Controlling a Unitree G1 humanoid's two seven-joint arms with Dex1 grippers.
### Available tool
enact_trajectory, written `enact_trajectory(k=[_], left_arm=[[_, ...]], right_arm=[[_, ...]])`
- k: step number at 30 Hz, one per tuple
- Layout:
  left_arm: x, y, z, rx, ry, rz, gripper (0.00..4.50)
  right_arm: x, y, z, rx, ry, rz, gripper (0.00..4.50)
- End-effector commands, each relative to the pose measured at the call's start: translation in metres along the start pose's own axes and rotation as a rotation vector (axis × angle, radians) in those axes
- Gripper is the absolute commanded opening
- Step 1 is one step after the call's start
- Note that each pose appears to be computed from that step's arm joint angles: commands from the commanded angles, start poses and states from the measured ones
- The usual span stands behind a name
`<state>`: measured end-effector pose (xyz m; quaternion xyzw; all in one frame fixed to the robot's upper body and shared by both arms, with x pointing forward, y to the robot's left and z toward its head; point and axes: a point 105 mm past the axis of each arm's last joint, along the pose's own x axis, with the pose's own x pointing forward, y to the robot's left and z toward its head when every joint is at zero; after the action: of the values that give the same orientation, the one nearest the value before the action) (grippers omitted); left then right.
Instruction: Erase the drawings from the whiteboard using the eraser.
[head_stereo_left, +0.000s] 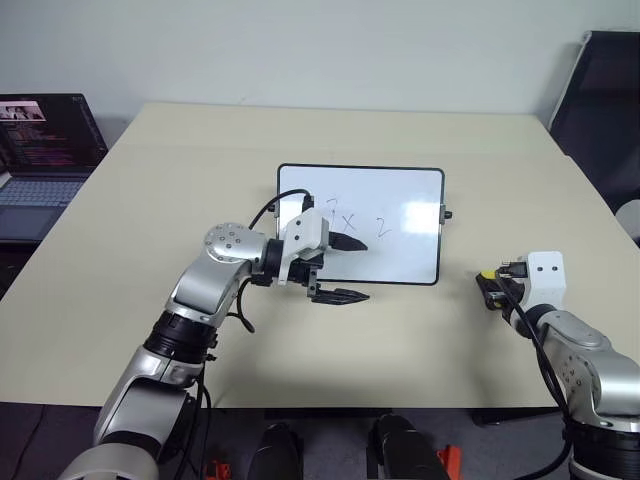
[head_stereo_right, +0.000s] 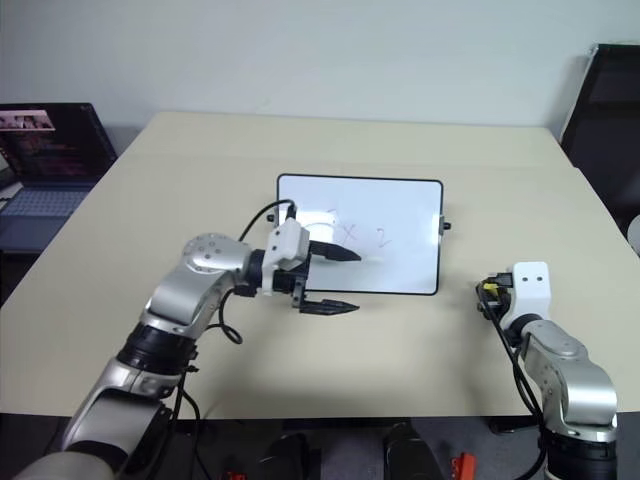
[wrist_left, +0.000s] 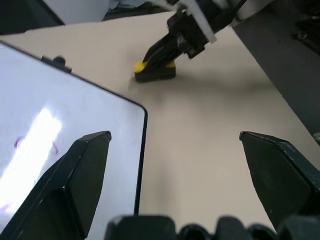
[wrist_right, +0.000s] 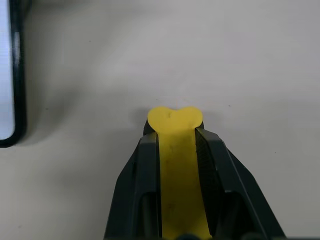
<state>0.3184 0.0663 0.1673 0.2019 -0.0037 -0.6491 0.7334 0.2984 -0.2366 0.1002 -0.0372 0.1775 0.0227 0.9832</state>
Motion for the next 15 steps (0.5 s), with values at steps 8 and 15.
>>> enact_trajectory(k=[8, 15], left_arm=[[-0.028, 0.016, 0.001, -0.007, 0.052, 0.272, 4.5], [-0.038, 0.02, 0.001, -0.021, 0.094, 0.334, 4.5]], right_arm=[[-0.051, 0.063, 0.046, -0.145, -0.215, 0.238, 0.65], [-0.048, 0.097, 0.072, -0.272, -0.304, 0.334, 0.65]])
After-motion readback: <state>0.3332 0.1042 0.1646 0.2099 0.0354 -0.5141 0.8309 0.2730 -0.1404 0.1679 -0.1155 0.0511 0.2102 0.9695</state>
